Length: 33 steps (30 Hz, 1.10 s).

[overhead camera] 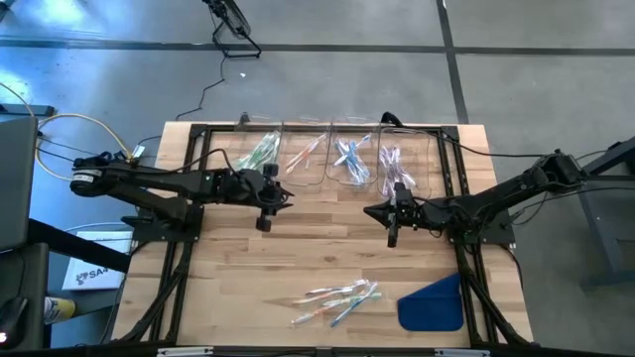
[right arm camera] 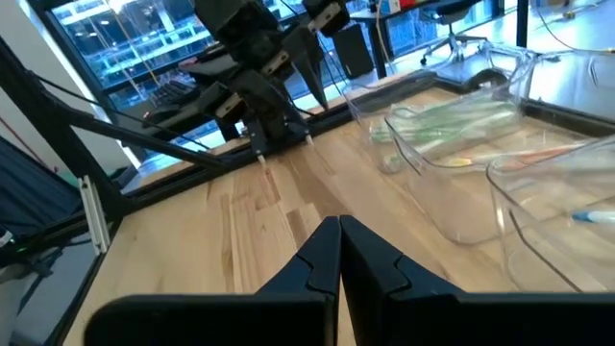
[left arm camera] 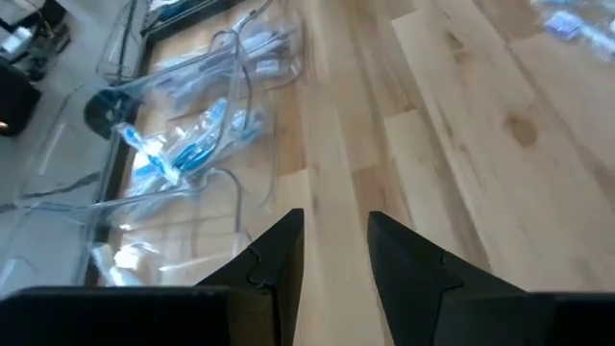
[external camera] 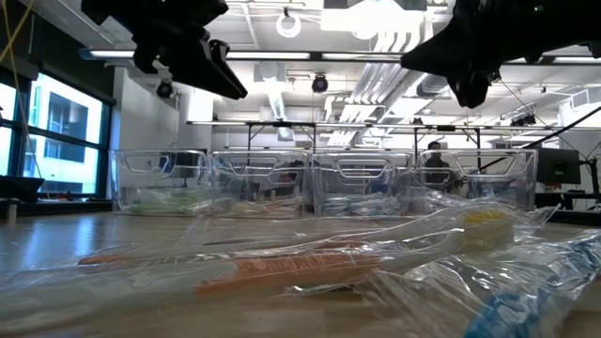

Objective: Pick & Place Toothbrushes
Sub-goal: Put the blue toothbrush into the middle right transparent bin

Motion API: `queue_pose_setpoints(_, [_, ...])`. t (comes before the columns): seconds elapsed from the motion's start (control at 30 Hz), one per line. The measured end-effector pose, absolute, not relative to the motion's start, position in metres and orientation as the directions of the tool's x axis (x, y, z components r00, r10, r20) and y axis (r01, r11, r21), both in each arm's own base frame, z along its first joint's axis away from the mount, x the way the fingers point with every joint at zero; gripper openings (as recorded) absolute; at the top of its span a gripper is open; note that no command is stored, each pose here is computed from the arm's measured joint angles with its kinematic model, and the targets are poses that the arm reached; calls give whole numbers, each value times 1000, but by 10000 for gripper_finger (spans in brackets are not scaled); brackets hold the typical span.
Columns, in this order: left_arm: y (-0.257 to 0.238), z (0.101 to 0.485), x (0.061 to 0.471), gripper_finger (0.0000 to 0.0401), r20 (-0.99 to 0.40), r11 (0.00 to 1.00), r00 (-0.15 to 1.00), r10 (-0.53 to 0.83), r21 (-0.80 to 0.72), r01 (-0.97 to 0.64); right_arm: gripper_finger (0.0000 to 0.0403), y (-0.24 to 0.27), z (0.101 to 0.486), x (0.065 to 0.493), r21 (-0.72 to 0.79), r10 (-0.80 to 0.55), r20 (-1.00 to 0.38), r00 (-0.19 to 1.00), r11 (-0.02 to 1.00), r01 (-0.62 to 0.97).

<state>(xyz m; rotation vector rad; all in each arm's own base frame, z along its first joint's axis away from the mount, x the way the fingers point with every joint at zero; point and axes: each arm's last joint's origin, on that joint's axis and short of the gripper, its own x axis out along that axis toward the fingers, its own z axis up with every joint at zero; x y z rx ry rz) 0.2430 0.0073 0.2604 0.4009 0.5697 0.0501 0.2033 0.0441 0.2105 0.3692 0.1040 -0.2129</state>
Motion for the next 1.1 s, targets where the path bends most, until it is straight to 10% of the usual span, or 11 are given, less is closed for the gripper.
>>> queue_pose_setpoints(1.1, [8, 260, 243, 113, -520, 902, 838, 165, 422, 85, 2, 45, 213, 204, -31, -170, -114, 979, 985, 167])
